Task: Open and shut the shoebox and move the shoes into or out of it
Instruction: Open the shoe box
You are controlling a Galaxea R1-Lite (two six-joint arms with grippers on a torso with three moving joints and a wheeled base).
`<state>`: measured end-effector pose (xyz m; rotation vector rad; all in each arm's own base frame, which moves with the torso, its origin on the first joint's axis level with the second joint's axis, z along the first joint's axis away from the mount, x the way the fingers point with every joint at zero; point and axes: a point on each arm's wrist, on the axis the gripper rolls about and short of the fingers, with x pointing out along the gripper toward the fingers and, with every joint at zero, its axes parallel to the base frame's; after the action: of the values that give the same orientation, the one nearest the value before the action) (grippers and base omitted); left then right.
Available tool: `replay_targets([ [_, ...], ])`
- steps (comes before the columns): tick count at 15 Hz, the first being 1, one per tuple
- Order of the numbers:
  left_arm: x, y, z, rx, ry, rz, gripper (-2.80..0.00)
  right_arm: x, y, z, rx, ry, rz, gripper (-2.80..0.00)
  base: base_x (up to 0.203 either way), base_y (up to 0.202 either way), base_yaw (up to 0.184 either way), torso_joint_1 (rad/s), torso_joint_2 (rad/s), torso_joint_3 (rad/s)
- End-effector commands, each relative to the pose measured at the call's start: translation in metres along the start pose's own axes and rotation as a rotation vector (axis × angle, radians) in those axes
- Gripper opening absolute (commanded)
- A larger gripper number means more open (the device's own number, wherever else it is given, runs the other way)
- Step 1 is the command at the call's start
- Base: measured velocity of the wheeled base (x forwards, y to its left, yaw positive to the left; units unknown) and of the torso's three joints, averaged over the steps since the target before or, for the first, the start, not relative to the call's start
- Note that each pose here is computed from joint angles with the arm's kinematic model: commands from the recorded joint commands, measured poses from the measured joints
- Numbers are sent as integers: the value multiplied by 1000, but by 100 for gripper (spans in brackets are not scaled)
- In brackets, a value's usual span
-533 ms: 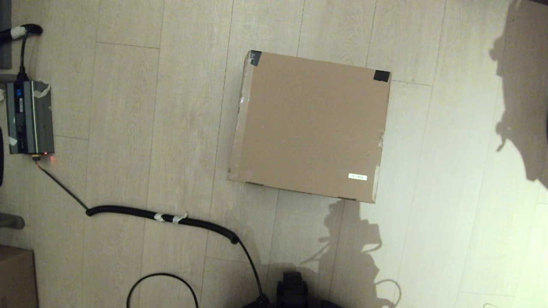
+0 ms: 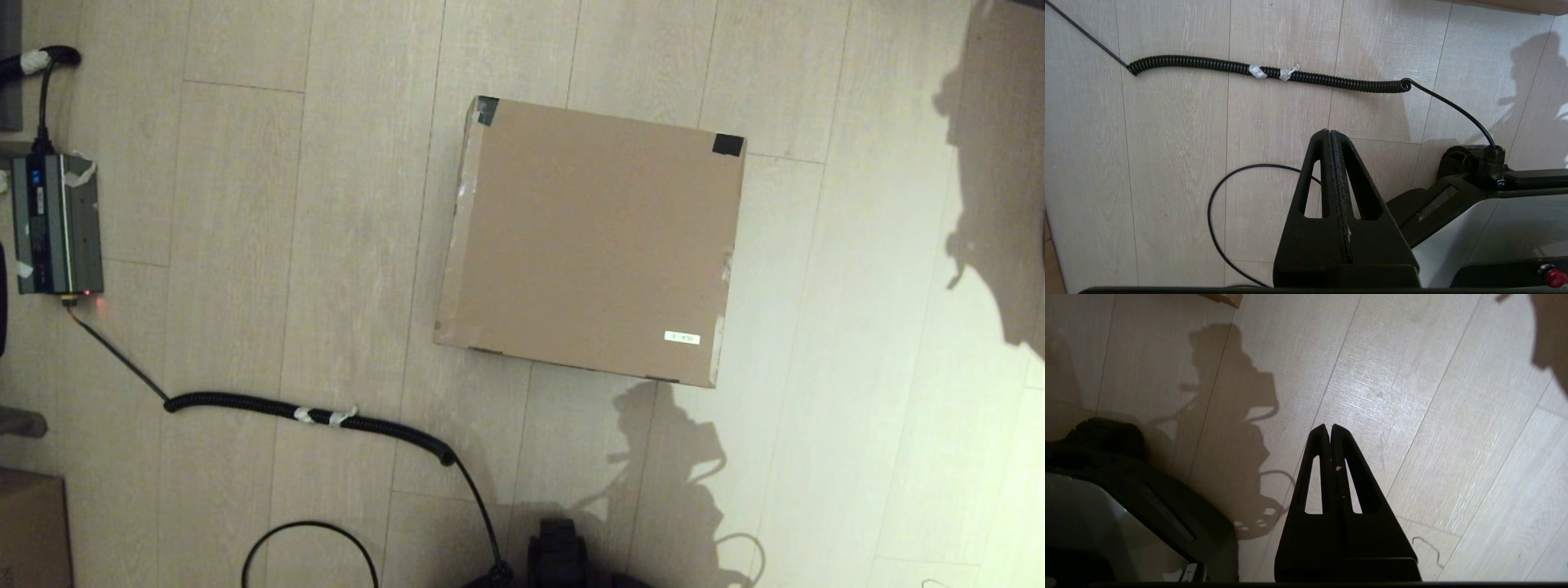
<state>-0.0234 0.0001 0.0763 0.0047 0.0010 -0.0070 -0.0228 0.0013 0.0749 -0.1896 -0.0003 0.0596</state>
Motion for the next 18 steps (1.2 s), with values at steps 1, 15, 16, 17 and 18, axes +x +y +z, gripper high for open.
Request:
replay_targets([
  [1, 0, 0, 0, -2, 5, 2, -280, 0, 0, 0, -19, -2, 6, -280, 0, 0, 0, 0, 0, 0],
  [15, -1, -2, 67, 119, 38, -87, -280, -3, -11, 57, 10, -30, -26, -280, 0, 0, 0, 0, 0, 0],
  [16, 11, -2, 90, 118, 78, -105, -280, 7, -16, 82, 25, 4, -13, -280, 0, 0, 0, 0, 0, 0],
  [17, 33, -2, 110, 115, 149, -123, -280, 25, -22, 105, 39, 69, 4, -280, 0, 0, 0, 0, 0, 0],
  [18, 61, -2, 127, 113, 222, -138, -280, 50, -27, 126, 53, 139, 23, -280, 0, 0, 0, 0, 0, 0],
])
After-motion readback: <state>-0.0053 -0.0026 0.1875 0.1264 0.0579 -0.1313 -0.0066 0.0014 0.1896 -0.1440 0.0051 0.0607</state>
